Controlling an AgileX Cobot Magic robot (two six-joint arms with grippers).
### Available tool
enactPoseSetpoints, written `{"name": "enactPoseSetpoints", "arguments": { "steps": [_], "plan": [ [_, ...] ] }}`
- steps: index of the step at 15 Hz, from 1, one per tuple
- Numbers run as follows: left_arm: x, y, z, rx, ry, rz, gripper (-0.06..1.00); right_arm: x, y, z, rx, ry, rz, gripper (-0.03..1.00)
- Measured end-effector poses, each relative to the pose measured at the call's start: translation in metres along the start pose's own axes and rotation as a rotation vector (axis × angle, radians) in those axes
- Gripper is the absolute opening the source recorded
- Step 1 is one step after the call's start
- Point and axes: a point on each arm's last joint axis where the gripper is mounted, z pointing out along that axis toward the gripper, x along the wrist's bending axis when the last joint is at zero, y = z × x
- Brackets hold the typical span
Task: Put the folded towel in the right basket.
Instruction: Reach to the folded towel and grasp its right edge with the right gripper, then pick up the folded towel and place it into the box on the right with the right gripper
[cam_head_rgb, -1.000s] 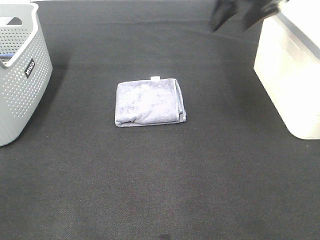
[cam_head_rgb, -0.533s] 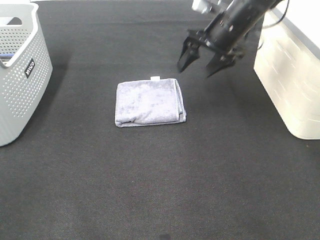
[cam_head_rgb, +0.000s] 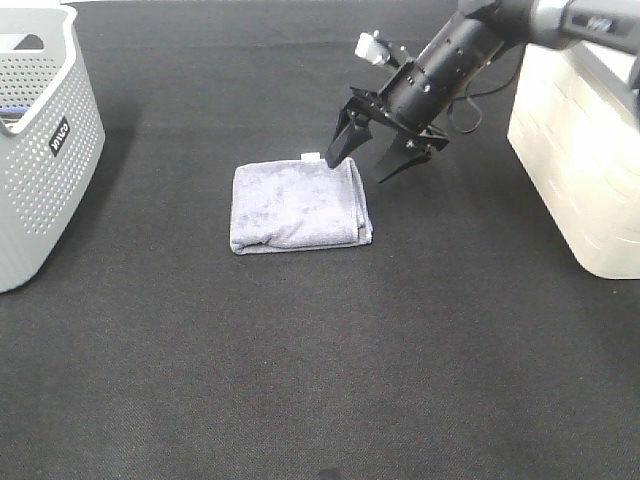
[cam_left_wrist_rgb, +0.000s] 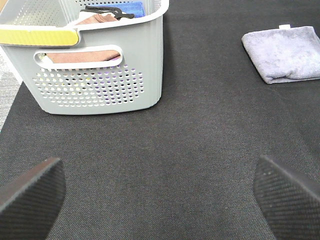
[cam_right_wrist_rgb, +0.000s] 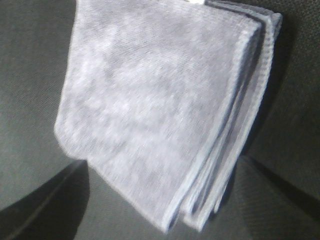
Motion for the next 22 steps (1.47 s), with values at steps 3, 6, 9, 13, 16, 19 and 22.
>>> {"name": "enactPoseSetpoints", "arguments": {
  "steps": [3,6,9,13,16,19,22],
  "plan": [
    [0.000,0.000,0.000,0.000,0.000,0.000,0.97,-0.012,0.001,0.018,0.021,0.003,0.015,0.75],
    [0.000,0.000,0.000,0.000,0.000,0.000,0.97,-0.024,-0.004,0.036,0.058,0.005,0.057,0.75],
    [0.000,0.000,0.000,0.000,0.000,0.000,0.97,-0.024,-0.003,0.038,0.050,0.019,0.066,0.74],
    [0.000,0.000,0.000,0.000,0.000,0.000,0.97,-0.026,-0.002,0.044,0.028,0.051,0.082,0.63],
    [0.000,0.000,0.000,0.000,0.000,0.000,0.97,-0.027,-0.003,0.050,0.025,0.085,0.064,0.42],
    [0.000,0.000,0.000,0.000,0.000,0.000,0.97,-0.027,-0.003,0.050,0.025,0.084,0.059,0.07],
    [0.000,0.000,0.000,0.000,0.000,0.000,0.97,-0.025,-0.002,0.047,0.020,0.079,0.031,0.07]
  ]
}}
